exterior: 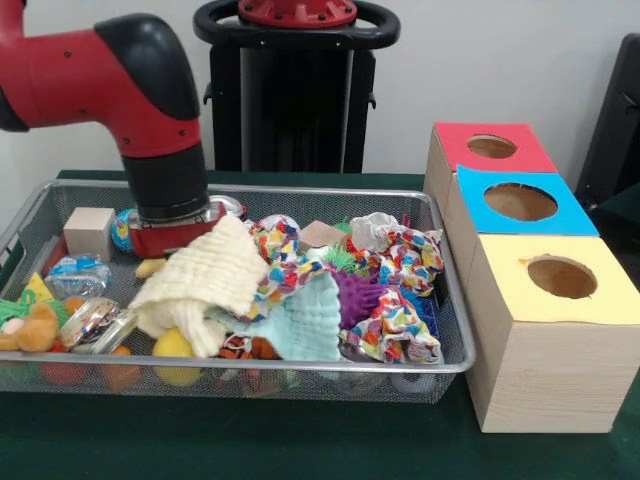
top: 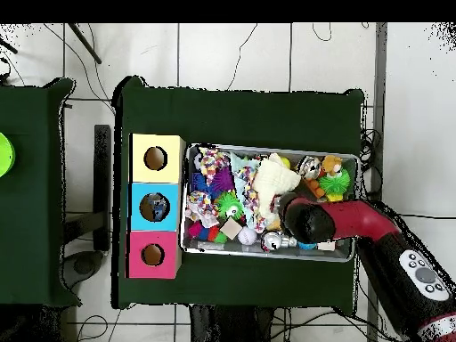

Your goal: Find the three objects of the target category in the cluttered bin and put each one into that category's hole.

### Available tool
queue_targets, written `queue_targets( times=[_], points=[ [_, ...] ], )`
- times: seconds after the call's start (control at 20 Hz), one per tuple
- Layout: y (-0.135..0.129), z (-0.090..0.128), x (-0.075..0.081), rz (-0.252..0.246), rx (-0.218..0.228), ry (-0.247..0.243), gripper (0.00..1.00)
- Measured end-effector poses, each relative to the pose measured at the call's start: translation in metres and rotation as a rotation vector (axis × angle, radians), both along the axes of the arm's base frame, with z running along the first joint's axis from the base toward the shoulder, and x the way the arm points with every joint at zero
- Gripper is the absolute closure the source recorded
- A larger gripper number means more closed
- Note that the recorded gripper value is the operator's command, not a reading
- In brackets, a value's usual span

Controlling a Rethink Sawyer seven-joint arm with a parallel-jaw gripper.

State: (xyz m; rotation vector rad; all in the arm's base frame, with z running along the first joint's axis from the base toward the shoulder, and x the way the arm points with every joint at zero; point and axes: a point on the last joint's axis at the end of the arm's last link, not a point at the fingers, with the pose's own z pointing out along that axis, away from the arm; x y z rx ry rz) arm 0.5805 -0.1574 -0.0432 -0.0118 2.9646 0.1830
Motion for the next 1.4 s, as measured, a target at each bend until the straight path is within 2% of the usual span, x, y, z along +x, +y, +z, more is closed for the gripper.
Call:
queue_targets(
  times=[0.1,0.15,0.3,0.5,0.85,1.15,1.25,1.4],
  points=[
    [0.006,0.001,0.005,0.023,-0.031,0.005,1.00],
    [0.009,0.003,0.004,0.041,-0.060,0.013,1.00],
    [0.008,0.014,0.005,0.056,-0.105,0.018,1.00],
    [0.009,0.034,0.006,0.059,-0.135,0.019,1.00],
    [0.029,0.082,0.012,0.033,-0.126,0.009,1.00],
    [0.045,0.138,0.006,-0.013,-0.119,0.003,1.00],
    [0.048,0.145,0.006,-0.018,-0.122,-0.001,1.00],
    [0.061,0.170,0.003,-0.019,-0.134,-0.011,1.00]
  ],
)
